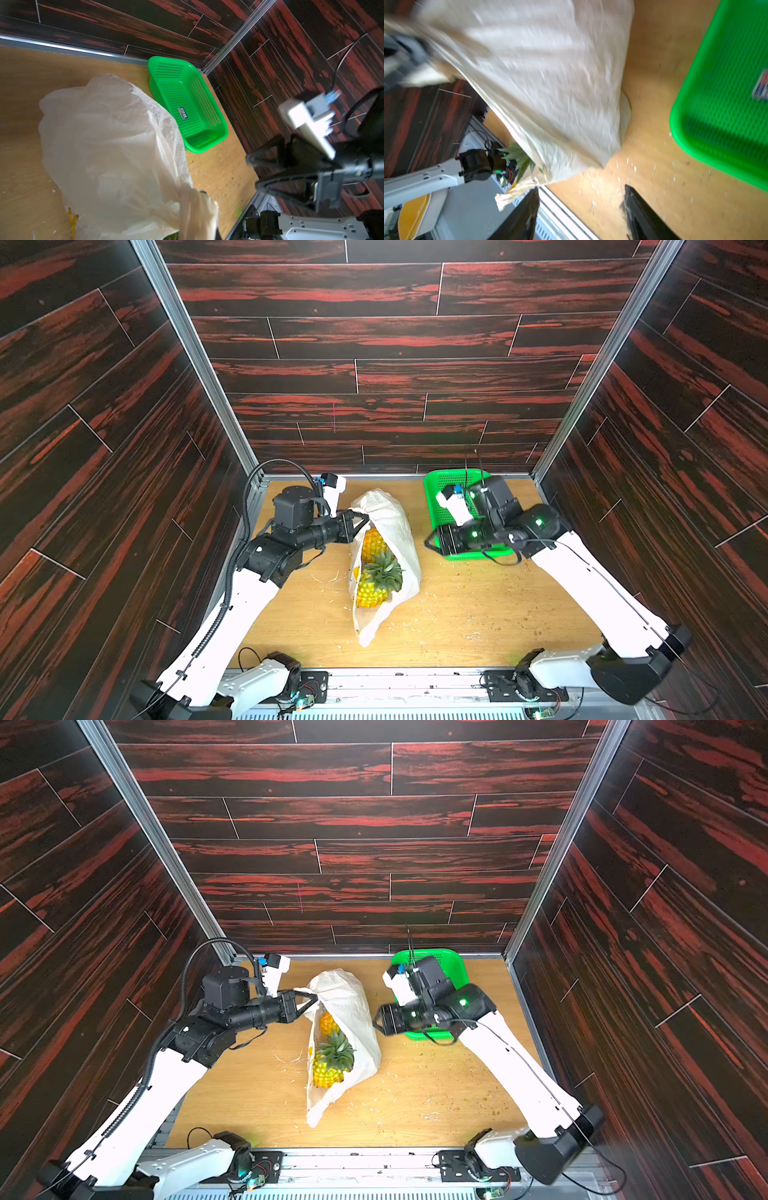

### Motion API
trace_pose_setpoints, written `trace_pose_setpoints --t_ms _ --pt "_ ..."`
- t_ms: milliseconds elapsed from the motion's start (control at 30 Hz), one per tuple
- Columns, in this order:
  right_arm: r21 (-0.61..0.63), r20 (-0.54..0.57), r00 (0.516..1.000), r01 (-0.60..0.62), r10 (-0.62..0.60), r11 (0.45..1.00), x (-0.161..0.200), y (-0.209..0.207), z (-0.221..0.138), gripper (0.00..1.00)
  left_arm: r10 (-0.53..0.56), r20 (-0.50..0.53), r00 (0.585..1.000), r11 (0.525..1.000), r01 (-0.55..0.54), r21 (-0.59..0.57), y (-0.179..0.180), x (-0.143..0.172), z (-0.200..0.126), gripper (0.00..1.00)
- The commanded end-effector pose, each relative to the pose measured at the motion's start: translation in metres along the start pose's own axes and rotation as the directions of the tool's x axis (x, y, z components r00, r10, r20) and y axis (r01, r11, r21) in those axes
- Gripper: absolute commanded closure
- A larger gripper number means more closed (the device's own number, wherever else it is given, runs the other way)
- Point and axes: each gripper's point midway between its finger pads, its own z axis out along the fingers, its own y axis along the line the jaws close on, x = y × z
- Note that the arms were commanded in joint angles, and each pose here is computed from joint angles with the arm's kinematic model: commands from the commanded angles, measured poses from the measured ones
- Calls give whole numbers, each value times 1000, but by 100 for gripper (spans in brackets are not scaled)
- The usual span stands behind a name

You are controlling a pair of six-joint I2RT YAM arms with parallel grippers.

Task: Place the pineapple into a plastic bag & tie a knot
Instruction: Place the pineapple in the plastic bag.

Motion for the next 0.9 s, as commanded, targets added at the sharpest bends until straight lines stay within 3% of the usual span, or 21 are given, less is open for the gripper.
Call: trace_pose_setpoints --t_ms 0,100,233,267,300,367,433,533,633,733,867 --pt "-69 40 996 84 -82 994 13 27 -4 31 21 159 987 996 -34 79 -31 -47 -13 100" --pt "-75 101 925 375 -367 924 35 58 6 31 12 149 989 997 -24 79 -28 -46 -8 100" --pt "-177 170 888 453 -427 874 45 90 -1 31 8 141 990 997 -18 74 -26 -45 -6 100" --pt "-192 187 852 520 -489 832 55 102 1 30 8 141 990 997 -19 76 -27 -45 -5 100" --pt "-192 212 792 609 -573 770 67 113 3 30 13 137 990 997 -24 80 -27 -44 -5 100" --pt "-153 271 616 786 -740 598 91 127 12 28 19 130 991 997 -28 74 -24 -42 -3 100" --pt "-128 298 476 879 -828 459 99 131 21 28 24 117 993 997 -33 74 -23 -40 -1 100" --pt "-79 302 235 972 -924 222 103 135 36 28 25 99 995 997 -33 75 -22 -39 3 100" --pt "-53 298 29 999 -954 14 109 136 52 27 31 91 995 996 -38 78 -22 -38 5 100" --pt "-33 300 -120 990 -946 -136 116 136 71 27 38 80 996 996 -45 82 -22 -37 7 100" --pt "-37 304 -231 967 -924 -254 125 136 96 26 39 74 996 996 -45 82 -20 -35 9 100"
